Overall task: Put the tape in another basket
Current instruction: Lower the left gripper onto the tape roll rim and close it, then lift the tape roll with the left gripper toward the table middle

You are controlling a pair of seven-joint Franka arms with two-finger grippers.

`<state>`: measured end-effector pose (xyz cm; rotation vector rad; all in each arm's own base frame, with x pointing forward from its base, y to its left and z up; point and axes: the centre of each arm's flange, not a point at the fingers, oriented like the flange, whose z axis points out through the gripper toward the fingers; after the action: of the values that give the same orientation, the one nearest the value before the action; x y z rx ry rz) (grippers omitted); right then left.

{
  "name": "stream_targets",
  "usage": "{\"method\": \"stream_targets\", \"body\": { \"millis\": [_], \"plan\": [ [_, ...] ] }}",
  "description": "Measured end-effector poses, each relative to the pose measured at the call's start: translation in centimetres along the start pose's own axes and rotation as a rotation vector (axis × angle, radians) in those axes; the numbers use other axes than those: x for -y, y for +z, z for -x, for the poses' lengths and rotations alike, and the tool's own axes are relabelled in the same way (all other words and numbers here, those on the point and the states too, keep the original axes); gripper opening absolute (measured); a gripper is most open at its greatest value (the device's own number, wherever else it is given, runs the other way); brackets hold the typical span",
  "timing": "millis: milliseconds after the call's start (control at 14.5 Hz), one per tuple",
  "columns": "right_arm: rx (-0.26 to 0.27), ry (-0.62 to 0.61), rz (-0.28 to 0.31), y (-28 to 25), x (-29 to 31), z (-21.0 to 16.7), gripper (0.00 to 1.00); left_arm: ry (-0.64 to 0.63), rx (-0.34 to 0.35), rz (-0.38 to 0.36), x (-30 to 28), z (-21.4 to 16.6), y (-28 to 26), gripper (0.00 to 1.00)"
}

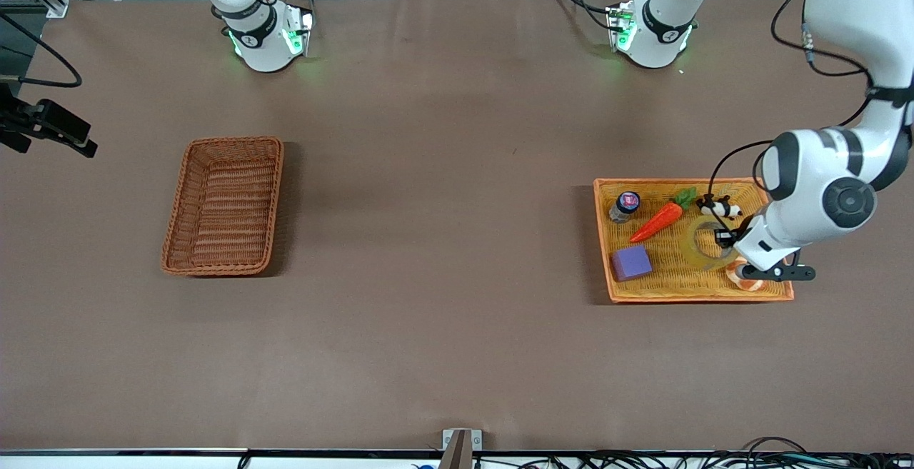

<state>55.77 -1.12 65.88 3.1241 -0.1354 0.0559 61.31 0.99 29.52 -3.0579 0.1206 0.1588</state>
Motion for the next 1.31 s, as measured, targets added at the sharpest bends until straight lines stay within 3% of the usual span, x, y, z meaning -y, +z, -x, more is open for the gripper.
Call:
{"method": "stream_targets", "body": {
  "millis": [207,553,1037,1314],
  "plan": [
    [0.000,0.000,0.000,0.0,0.0,0.0,1.00,0.042,-0.006,0.012,-7.2,0.0,-6.5,0.21],
    [0.003,0.004,0.000,0.1,-0.2,-0.1,1.00,0.044,-0.048,0.066,-21.8,1.0,-9.5,0.21],
    [0.009,0.002,-0.008,0.5,0.0,-0.3,1.00,0.072,0.000,0.098,-42.3,4.5,-5.5,0.21],
    [0.012,0.002,-0.015,0.6,0.1,-0.3,1.00,0.078,0.017,0.143,-50.4,4.6,-2.5,0.21]
  ]
}}
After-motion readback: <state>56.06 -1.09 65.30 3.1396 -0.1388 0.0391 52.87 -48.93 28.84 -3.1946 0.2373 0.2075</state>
